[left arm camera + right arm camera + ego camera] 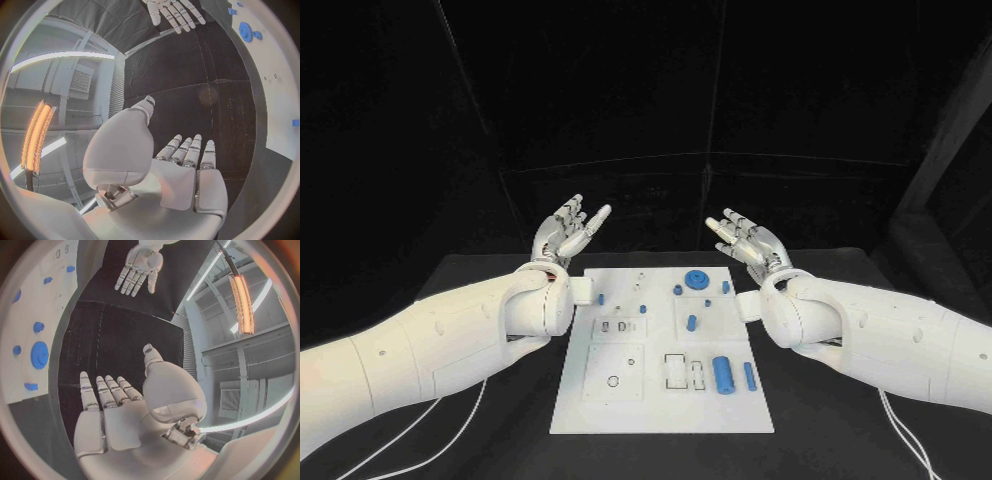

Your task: Assemble the parts on the task board

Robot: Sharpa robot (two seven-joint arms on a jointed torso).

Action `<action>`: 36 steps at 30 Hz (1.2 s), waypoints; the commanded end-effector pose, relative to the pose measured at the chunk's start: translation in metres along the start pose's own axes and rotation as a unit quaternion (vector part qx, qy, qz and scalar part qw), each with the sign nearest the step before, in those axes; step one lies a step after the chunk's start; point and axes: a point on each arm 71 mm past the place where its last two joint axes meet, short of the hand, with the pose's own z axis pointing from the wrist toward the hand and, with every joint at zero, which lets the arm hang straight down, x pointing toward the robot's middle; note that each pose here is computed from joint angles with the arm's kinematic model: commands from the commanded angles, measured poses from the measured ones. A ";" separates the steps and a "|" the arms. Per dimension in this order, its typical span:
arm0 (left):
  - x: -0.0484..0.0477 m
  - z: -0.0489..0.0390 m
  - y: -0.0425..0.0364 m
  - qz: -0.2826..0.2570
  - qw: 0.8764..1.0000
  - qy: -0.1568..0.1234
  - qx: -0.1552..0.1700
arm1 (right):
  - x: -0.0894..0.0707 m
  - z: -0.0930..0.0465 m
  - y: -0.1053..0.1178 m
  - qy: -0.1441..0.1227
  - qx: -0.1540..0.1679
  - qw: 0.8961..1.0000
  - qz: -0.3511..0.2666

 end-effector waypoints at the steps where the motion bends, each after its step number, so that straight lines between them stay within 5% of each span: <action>1: 0.0040 0.0025 -0.0037 -0.022 0.999 0.032 0.021 | 0.011 0.004 -0.002 0.099 0.008 0.995 -0.018; 8: 0.0040 0.0025 -0.0037 -0.022 0.999 0.032 0.021 | 0.010 0.009 -0.005 0.129 0.017 0.991 -0.033; 9: -0.0036 0.0016 -0.0038 -0.040 0.998 0.040 0.010 | -0.002 0.011 -0.004 0.113 -0.010 0.988 -0.102; 15: -0.0076 -0.0025 -0.0085 -0.050 0.997 0.054 0.012 | -0.010 0.016 0.007 0.103 -0.040 0.979 -0.169; 23: -0.0057 -0.0143 -0.0163 -0.049 0.995 0.083 0.010 | -0.016 0.023 0.027 0.111 -0.079 0.952 -0.275; 28: 0.0001 -0.0229 -0.0256 -0.041 0.992 0.118 0.013 | -0.015 0.027 0.044 0.126 -0.094 0.911 -0.381; 36: 0.0117 -0.0326 -0.0403 -0.046 0.987 0.156 0.017 | -0.008 0.032 0.058 0.143 -0.081 0.830 -0.533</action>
